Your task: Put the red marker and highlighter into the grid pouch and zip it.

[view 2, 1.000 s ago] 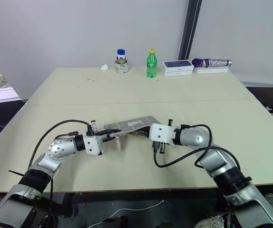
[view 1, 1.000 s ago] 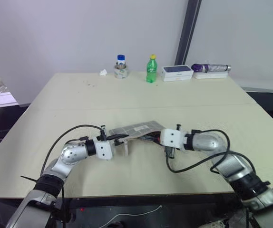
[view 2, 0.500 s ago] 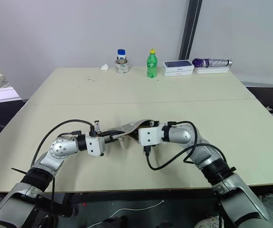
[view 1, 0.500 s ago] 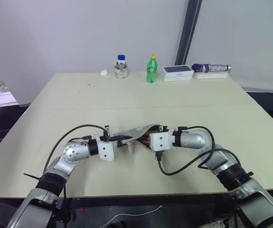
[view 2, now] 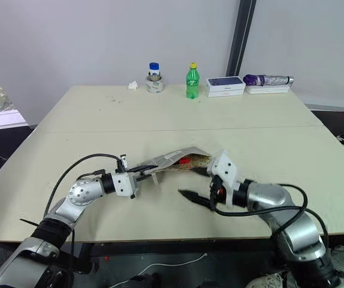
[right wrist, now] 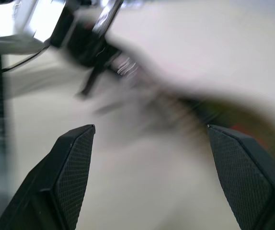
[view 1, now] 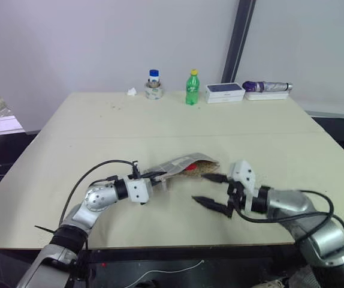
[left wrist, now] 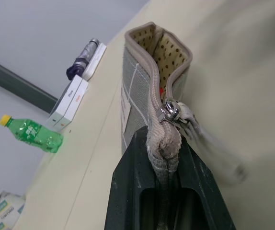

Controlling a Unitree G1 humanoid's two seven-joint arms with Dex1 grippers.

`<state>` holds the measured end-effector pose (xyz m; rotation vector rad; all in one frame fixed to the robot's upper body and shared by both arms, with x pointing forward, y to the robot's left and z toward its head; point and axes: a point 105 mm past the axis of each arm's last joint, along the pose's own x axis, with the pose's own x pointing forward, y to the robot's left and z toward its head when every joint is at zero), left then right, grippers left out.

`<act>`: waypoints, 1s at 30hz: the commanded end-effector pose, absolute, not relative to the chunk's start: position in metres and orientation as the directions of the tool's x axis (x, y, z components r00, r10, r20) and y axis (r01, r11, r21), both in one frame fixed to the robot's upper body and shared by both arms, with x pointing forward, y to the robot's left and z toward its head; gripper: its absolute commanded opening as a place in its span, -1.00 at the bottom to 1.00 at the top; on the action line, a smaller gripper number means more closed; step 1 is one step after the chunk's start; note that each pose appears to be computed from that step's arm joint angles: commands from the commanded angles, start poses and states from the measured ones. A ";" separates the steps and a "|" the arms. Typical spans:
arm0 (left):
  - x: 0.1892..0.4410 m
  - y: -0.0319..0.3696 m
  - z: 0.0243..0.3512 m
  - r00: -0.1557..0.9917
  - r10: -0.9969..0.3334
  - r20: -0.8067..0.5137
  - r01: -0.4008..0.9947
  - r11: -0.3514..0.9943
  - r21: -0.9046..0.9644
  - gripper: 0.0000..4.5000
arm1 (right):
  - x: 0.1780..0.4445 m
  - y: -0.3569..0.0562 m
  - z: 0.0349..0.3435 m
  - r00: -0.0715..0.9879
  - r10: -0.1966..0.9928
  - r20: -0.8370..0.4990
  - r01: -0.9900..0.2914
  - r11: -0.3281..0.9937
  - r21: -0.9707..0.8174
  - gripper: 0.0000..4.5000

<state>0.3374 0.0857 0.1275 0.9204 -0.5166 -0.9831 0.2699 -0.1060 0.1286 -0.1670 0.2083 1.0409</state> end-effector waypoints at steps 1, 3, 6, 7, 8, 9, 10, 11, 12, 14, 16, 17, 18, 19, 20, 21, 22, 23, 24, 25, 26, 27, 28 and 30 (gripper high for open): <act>0.339 0.075 0.142 0.458 -0.889 -0.006 0.412 0.206 0.888 -1.00 | 0.275 -0.091 0.111 0.530 0.808 -0.257 -0.828 0.559 0.049 0.71; 0.339 0.073 0.143 0.445 -0.895 -0.033 0.391 0.161 0.906 -1.00 | 0.287 -0.082 0.113 0.580 0.788 -0.207 -0.792 0.605 0.084 0.71; 0.339 0.075 0.143 0.439 -0.896 -0.070 0.363 0.106 0.926 -1.00 | 0.302 -0.066 0.126 0.621 0.774 -0.121 -0.765 0.633 0.123 0.71; 0.340 0.076 0.143 0.439 -0.895 -0.075 0.358 0.097 0.929 -1.00 | 0.304 -0.062 0.128 0.621 0.776 -0.110 -0.764 0.631 0.135 0.71; 0.340 0.076 0.144 0.440 -0.895 -0.078 0.352 0.092 0.931 -1.00 | 0.307 -0.059 0.128 0.629 0.769 -0.111 -0.759 0.639 0.127 0.71; 0.341 0.077 0.145 0.441 -0.894 -0.079 0.347 0.088 0.934 -1.00 | 0.309 -0.055 0.128 0.632 0.768 -0.107 -0.757 0.641 0.126 0.71; 0.341 0.077 0.146 0.441 -0.894 -0.082 0.341 0.082 0.937 -1.00 | 0.310 -0.046 0.130 0.620 0.779 -0.094 -0.768 0.627 0.131 0.71; 0.341 0.077 0.147 0.442 -0.893 -0.081 0.337 0.082 0.938 -1.00 | 0.308 -0.036 0.132 0.598 0.798 -0.077 -0.784 0.602 0.149 0.71; 0.342 0.077 0.147 0.443 -0.893 -0.080 0.335 0.082 0.939 -1.00 | 0.307 -0.030 0.133 0.582 0.811 -0.065 -0.796 0.584 0.162 0.71; 0.341 0.077 0.148 0.443 -0.893 -0.075 0.333 0.087 0.939 -1.00 | 0.304 -0.024 0.134 0.559 0.827 -0.050 -0.808 0.558 0.191 0.71; 0.341 0.075 0.151 0.445 -0.895 -0.045 0.342 0.123 0.932 -1.00 | 0.305 -0.016 0.137 0.546 0.837 -0.032 -0.815 0.539 0.213 0.48; 0.340 0.074 0.151 0.444 -0.895 -0.040 0.344 0.129 0.930 -1.00 | 0.306 -0.015 0.137 0.544 0.838 -0.031 -0.819 0.539 0.197 0.33; 0.340 0.075 0.151 0.448 -0.893 -0.038 0.348 0.135 0.928 -1.00 | 0.308 -0.015 0.137 0.551 0.834 -0.036 -0.815 0.547 0.188 0.10; 0.340 0.076 0.150 0.451 -0.891 -0.039 0.350 0.137 0.927 -1.00 | 0.310 -0.017 0.136 0.561 0.827 -0.043 -0.809 0.558 0.182 -0.12; 0.340 0.078 0.149 0.456 -0.889 -0.042 0.351 0.137 0.926 -1.00 | 0.311 -0.021 0.133 0.564 0.824 -0.060 -0.809 0.565 0.161 -0.32; 0.340 0.080 0.148 0.462 -0.886 -0.044 0.353 0.138 0.925 -1.00 | 0.311 -0.024 0.131 0.564 0.823 -0.072 -0.809 0.568 0.150 -0.59; 0.340 0.082 0.147 0.469 -0.882 -0.044 0.356 0.142 0.924 -1.00 | 0.313 -0.028 0.130 0.571 0.817 -0.078 -0.804 0.576 0.145 -0.82; 0.340 0.084 0.146 0.475 -0.879 -0.043 0.358 0.149 0.922 -1.00 | 0.314 -0.032 0.129 0.578 0.812 -0.084 -0.800 0.584 0.137 -0.98; 0.340 0.088 0.146 0.484 -0.874 -0.039 0.365 0.162 0.917 -1.00 | 0.314 -0.037 0.127 0.580 0.808 -0.102 -0.801 0.589 0.108 -0.98; 0.340 0.091 0.145 0.492 -0.870 -0.036 0.371 0.172 0.913 -1.00 | 0.314 -0.041 0.124 0.581 0.805 -0.120 -0.803 0.591 0.081 -0.98; 0.340 0.095 0.145 0.500 -0.865 -0.038 0.380 0.179 0.908 -1.00 | 0.314 -0.047 0.122 0.584 0.800 -0.135 -0.800 0.596 0.068 -0.98; 0.339 0.099 0.144 0.507 -0.861 -0.042 0.389 0.186 0.902 -1.00 | 0.315 -0.054 0.122 0.591 0.793 -0.144 -0.795 0.603 0.060 -0.98; 0.340 0.105 0.142 0.520 -0.853 -0.046 0.401 0.196 0.895 -1.00 | 0.316 -0.063 0.121 0.598 0.785 -0.162 -0.791 0.610 0.034 -0.98; 0.340 0.116 0.140 0.542 -0.838 -0.055 0.419 0.213 0.883 -1.00 | 0.319 -0.082 0.119 0.618 0.761 -0.196 -0.778 0.628 -0.015 -0.98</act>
